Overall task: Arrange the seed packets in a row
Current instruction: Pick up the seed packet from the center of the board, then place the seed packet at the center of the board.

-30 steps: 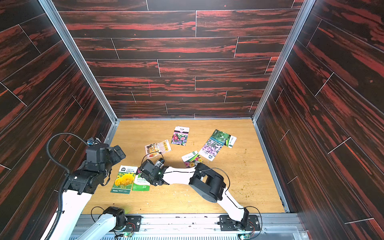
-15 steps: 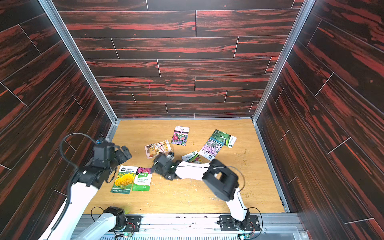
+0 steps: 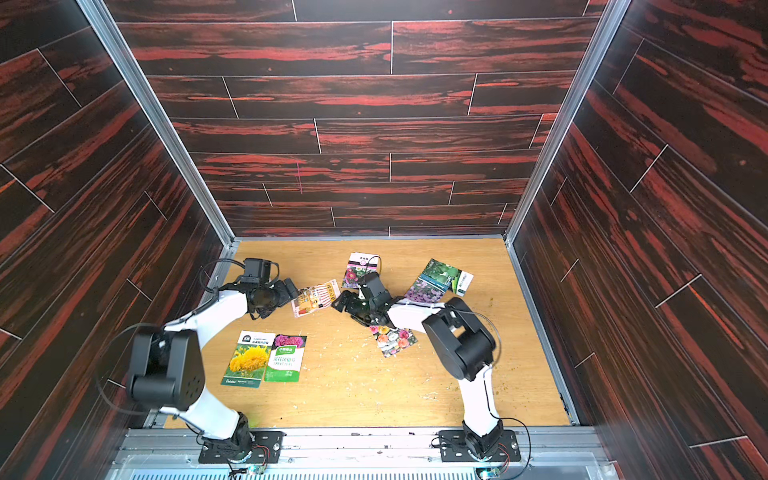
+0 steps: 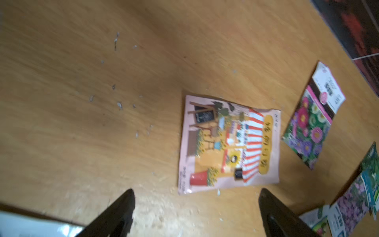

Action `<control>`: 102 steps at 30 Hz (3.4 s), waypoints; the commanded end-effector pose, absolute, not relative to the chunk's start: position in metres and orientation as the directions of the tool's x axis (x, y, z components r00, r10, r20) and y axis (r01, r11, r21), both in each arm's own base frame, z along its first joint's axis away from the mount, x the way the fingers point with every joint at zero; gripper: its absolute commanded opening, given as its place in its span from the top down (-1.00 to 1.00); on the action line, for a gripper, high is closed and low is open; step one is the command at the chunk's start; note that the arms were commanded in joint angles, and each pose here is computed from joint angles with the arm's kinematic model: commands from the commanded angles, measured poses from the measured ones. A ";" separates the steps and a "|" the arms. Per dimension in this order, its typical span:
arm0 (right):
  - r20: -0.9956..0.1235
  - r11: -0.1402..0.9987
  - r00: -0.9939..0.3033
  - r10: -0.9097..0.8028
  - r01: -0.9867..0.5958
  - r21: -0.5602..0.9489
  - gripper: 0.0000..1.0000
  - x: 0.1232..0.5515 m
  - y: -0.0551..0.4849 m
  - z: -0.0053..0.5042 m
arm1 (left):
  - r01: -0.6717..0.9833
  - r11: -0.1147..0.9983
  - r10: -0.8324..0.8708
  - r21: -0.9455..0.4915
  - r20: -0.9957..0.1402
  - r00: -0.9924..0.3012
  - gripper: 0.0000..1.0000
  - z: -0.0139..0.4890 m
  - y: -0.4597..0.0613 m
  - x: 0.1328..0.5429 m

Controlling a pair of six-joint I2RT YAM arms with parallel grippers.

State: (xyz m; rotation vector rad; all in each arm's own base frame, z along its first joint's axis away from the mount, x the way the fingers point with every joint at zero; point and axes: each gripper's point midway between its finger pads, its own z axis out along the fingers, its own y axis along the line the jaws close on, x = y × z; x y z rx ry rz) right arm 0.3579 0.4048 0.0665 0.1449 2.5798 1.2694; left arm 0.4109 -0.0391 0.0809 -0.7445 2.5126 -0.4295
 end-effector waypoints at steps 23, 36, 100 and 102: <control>-0.011 0.584 -0.969 0.247 0.140 0.799 -0.68 0.408 0.418 0.016 | -0.443 0.669 -0.624 -0.597 -0.128 -0.771 -0.56 0.008 -0.077 0.454; -0.006 0.605 -0.951 0.309 0.192 0.772 -0.61 0.428 0.395 -0.003 | -0.379 0.616 -0.572 -0.691 -0.061 -0.818 1.00 0.016 -0.110 0.434; -0.028 0.345 -0.893 -0.449 -0.202 0.916 1.00 0.186 0.412 0.067 | -0.211 0.784 -0.540 -0.585 -0.473 -0.696 -0.42 0.188 -0.101 0.371; 0.007 0.359 -0.900 -0.435 -0.166 0.918 1.00 0.188 0.415 0.060 | -0.208 0.786 -0.539 -0.583 -0.479 -0.693 -0.42 0.189 -0.100 0.368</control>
